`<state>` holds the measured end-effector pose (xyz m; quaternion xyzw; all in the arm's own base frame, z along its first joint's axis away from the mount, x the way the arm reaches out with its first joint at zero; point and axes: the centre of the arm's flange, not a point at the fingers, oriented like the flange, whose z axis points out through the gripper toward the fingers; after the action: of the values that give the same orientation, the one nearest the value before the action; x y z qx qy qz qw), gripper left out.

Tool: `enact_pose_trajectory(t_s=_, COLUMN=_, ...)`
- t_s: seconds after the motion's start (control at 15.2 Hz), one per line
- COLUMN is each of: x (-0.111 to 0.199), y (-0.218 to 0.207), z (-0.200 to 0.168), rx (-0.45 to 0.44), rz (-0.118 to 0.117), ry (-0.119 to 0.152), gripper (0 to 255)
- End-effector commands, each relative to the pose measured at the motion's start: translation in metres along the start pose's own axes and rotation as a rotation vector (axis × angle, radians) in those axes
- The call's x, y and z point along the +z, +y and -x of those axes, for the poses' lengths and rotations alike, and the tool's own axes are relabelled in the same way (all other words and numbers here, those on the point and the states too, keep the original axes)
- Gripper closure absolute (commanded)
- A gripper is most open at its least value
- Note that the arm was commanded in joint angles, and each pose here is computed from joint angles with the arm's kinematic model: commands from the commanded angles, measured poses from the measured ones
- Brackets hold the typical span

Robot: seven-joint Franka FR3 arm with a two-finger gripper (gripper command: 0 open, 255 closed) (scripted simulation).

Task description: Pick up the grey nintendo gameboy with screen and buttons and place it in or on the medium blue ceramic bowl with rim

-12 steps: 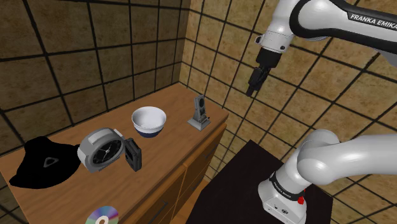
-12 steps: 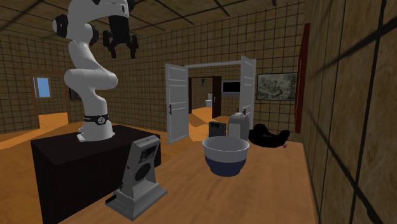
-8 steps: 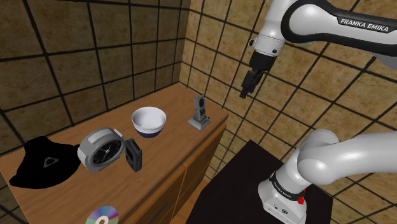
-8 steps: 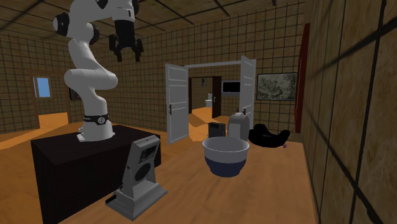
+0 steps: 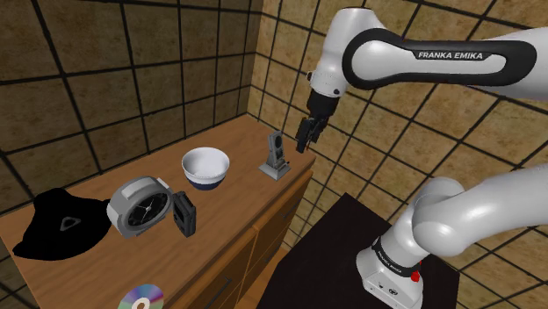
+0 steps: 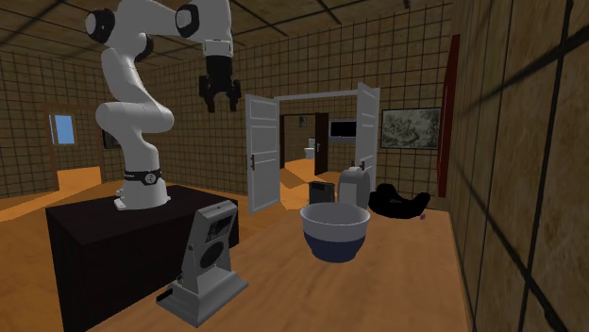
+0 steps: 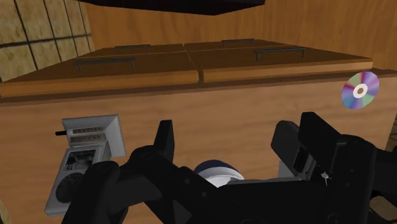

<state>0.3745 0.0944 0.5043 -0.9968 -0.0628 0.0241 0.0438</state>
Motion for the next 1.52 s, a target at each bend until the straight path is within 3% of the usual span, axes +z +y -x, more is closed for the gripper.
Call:
enact_pose_trajectory(t_s=0.0, x=0.017, y=-0.017, z=-0.014, rx=-0.009, rz=0.007, ry=0.004, gripper=0)
enact_pose_trajectory(t_s=1.45, x=0.198, y=-0.198, z=-0.165, rx=-0.103, rz=0.097, ry=0.018, gripper=0)
